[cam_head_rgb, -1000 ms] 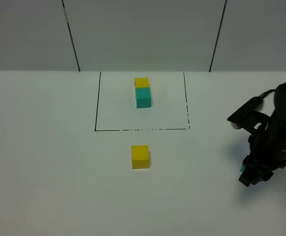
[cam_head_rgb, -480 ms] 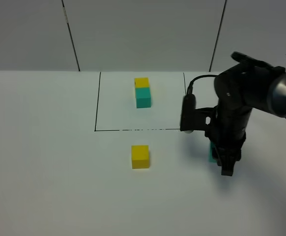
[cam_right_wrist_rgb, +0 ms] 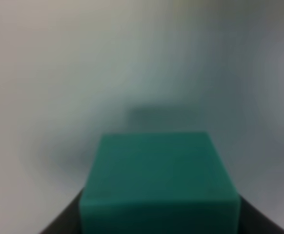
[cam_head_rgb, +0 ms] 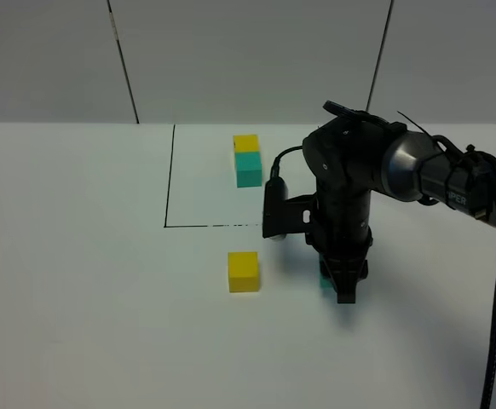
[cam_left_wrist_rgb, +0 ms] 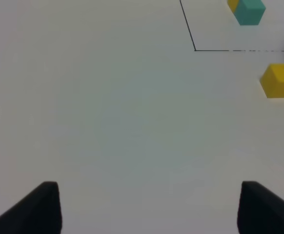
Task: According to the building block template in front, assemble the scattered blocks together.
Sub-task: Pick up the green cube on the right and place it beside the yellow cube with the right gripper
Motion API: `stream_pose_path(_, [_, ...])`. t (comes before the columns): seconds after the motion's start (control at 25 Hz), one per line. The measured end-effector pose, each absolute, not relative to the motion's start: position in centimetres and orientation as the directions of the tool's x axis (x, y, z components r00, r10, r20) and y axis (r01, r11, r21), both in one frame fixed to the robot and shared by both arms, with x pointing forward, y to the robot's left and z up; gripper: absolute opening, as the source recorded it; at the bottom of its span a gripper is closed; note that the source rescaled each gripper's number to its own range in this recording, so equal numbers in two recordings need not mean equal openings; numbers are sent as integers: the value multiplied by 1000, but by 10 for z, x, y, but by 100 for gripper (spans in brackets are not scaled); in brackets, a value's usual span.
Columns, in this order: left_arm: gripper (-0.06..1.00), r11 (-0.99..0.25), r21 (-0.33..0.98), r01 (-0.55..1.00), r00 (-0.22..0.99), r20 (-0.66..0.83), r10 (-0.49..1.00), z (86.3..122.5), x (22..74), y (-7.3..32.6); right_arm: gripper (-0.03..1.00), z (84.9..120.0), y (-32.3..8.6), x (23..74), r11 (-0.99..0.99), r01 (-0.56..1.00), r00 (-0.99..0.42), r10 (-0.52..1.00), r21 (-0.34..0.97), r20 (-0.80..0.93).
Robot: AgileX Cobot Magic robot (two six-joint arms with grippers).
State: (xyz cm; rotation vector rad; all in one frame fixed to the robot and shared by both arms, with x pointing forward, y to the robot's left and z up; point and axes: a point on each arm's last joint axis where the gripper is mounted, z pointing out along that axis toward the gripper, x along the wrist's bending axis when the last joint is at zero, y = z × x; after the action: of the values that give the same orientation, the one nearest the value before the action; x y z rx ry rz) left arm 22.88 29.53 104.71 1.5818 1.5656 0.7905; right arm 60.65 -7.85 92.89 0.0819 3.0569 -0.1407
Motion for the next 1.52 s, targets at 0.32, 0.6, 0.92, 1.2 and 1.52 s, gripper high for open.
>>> stream_pose_path(0.32, [64,41,851,524,56,-82,995,1047,229,295,1,926,-63,608,999,27,-992,24,-26,-123])
stream_pose_path(0.6, [64,41,851,524,56,-82,995,1047,229,295,1,907,-59,609,1000,14,-996,12,-25,-89])
stream_pose_path(0.92, [64,41,851,523,56,-83,995,1047,229,295,1,905,-49,625,999,32,-996,30,-23,-82])
stream_pose_path(1.2, [64,41,851,523,56,-83,995,1047,229,295,1,894,-35,630,998,50,-997,48,-39,-52])
stream_pose_path(1.52, [64,41,851,523,56,-83,995,1047,229,295,1,893,-30,629,998,58,-997,56,-36,-53])
